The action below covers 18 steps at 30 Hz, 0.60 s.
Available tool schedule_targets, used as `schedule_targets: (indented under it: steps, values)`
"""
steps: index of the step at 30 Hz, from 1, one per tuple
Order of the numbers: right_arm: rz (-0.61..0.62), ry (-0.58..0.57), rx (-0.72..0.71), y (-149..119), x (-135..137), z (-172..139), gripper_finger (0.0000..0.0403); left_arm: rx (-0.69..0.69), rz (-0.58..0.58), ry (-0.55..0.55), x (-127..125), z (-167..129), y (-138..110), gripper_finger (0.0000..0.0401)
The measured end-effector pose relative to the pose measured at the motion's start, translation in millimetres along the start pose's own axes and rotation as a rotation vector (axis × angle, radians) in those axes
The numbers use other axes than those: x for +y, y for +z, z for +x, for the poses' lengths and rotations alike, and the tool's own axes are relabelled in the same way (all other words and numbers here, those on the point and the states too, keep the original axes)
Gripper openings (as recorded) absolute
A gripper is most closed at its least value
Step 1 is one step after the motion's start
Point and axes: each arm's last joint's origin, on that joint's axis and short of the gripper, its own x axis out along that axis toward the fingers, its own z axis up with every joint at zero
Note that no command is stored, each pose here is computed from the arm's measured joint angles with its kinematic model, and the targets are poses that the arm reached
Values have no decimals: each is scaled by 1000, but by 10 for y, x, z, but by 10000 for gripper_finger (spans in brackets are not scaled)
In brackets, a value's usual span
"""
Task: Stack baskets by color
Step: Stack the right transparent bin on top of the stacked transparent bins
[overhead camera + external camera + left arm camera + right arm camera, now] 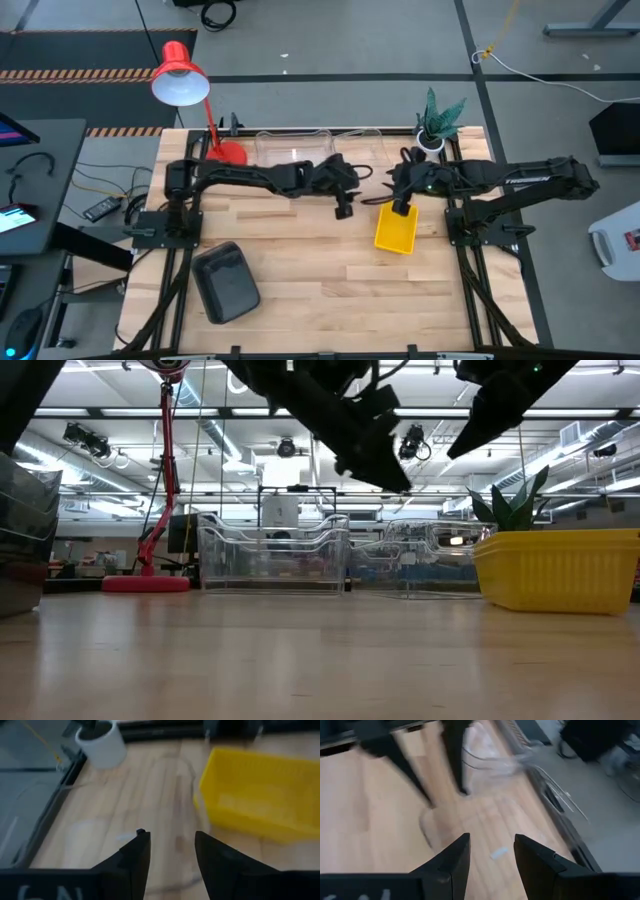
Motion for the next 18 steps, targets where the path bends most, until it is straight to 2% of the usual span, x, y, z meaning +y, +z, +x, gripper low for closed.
schedule_targets:
  steps: [4, 9, 14, 18]
  values:
    - [34, -64, 10, -34, -43, -50, 158, -56, -36, -5, -74, 131, -14, 160]
    - [34, -73, -2, -31, -58, -74, 158, -83, -72, -23, -122, 186, 29, 158]
    - [36, -80, -5, -30, -62, -78, 158, -116, -53, -36, -158, 253, 268, 145]
    - [81, -87, -8, -44, -82, -115, 158, -90, -44, -60, -187, 416, 314, 137]
